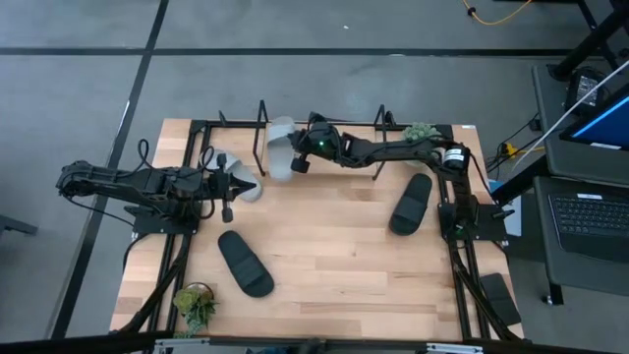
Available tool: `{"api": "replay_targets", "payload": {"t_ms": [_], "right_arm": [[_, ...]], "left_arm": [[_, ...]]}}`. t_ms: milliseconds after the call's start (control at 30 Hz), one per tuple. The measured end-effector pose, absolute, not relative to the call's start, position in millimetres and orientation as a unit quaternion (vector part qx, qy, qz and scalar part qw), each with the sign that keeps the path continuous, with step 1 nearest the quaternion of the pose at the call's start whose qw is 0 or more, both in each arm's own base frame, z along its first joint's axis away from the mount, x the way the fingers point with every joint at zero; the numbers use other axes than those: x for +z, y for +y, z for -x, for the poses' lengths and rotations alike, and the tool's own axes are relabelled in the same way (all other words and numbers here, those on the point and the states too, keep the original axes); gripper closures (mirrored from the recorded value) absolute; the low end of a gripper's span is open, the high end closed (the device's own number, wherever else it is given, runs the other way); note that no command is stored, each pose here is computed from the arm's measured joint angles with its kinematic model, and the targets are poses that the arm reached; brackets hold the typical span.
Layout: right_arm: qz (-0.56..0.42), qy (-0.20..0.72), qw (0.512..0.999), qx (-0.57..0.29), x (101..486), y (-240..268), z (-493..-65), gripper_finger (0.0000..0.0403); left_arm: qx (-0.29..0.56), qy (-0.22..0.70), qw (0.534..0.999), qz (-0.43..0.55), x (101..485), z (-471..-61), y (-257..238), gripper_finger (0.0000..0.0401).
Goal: Pick and place slides into the shelf
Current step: Put the right gray slide on the shelf
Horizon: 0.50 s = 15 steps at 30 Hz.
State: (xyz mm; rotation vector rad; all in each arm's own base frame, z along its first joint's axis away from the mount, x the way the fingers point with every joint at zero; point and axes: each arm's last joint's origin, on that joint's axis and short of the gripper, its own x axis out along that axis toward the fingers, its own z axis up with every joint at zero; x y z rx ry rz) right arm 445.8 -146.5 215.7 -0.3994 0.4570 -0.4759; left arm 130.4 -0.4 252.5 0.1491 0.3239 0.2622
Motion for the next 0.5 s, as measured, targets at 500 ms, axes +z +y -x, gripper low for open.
{"api": "replay_targets", "payload": {"t_ms": [500], "right_arm": [[0.169,0.212,0.929,-0.252,199,-161,-449,0.0402]], "left_arm": [[0.130,0.161,0.976,-0.074,253,-130,0,0.0401]]}}
